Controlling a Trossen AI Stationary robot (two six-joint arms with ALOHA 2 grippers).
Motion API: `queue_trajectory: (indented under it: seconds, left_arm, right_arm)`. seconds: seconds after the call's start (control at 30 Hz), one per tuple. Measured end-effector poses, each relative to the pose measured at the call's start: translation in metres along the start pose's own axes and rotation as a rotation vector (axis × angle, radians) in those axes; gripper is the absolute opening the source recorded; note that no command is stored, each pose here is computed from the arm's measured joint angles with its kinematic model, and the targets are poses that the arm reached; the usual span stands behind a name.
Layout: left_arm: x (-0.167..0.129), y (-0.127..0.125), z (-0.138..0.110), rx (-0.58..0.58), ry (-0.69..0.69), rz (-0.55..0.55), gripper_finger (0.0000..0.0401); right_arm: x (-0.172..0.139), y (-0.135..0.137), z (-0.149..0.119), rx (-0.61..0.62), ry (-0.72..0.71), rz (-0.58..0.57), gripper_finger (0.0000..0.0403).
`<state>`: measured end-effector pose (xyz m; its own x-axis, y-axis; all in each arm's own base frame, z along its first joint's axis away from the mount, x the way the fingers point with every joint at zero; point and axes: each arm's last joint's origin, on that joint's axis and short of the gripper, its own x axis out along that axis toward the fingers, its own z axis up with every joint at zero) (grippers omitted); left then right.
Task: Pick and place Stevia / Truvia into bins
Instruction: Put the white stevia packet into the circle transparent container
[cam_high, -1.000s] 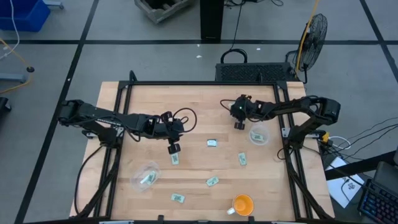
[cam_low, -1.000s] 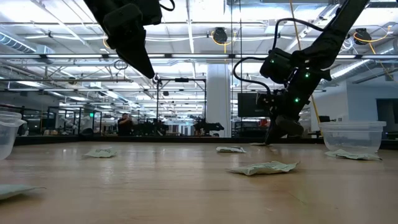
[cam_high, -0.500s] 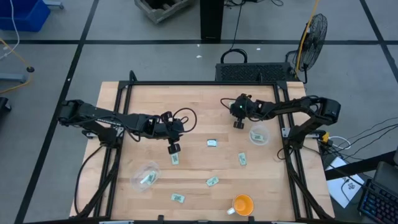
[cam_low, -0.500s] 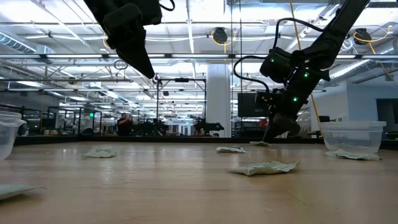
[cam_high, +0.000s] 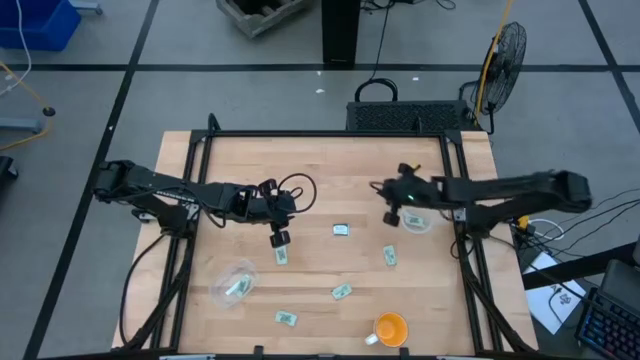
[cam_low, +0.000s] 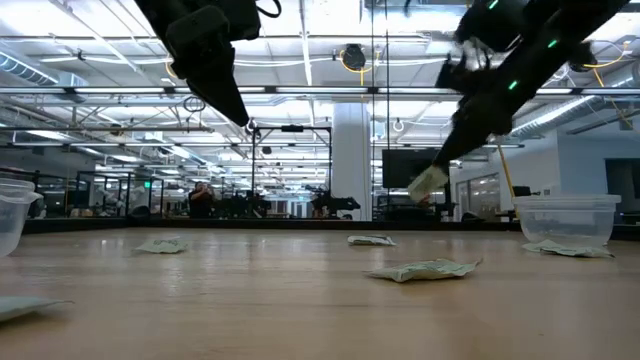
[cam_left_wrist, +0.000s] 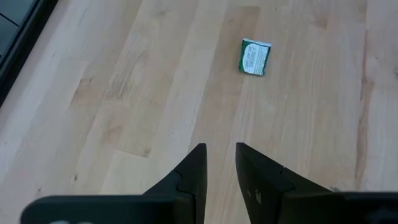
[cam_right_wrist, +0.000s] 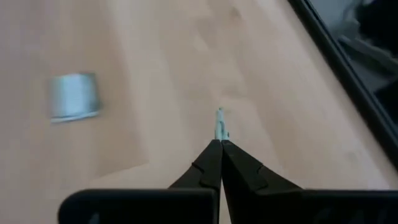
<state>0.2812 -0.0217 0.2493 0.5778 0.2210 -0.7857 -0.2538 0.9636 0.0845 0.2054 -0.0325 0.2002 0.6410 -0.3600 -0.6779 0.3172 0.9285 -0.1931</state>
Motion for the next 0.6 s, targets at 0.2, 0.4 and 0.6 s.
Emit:
queue_trajectory:
  seconds: [0.2,0.4,0.6]
  left_arm:
    - [0.0,0.0,0.0,-0.005,0.0,-0.003,0.009]
    - [0.0,0.0,0.0,-0.005,-0.001,-0.004,0.009]
    - [0.0,0.0,0.0,-0.009,-0.002,-0.004,0.009]
  right_arm:
    - [-0.055,0.016,-0.014,0.09,-0.03,0.137,0.0]
    - [-0.086,0.014,-0.037,0.196,0.041,0.161,0.0]
    - [-0.095,0.007,-0.063,0.291,0.25,0.07,0.0]
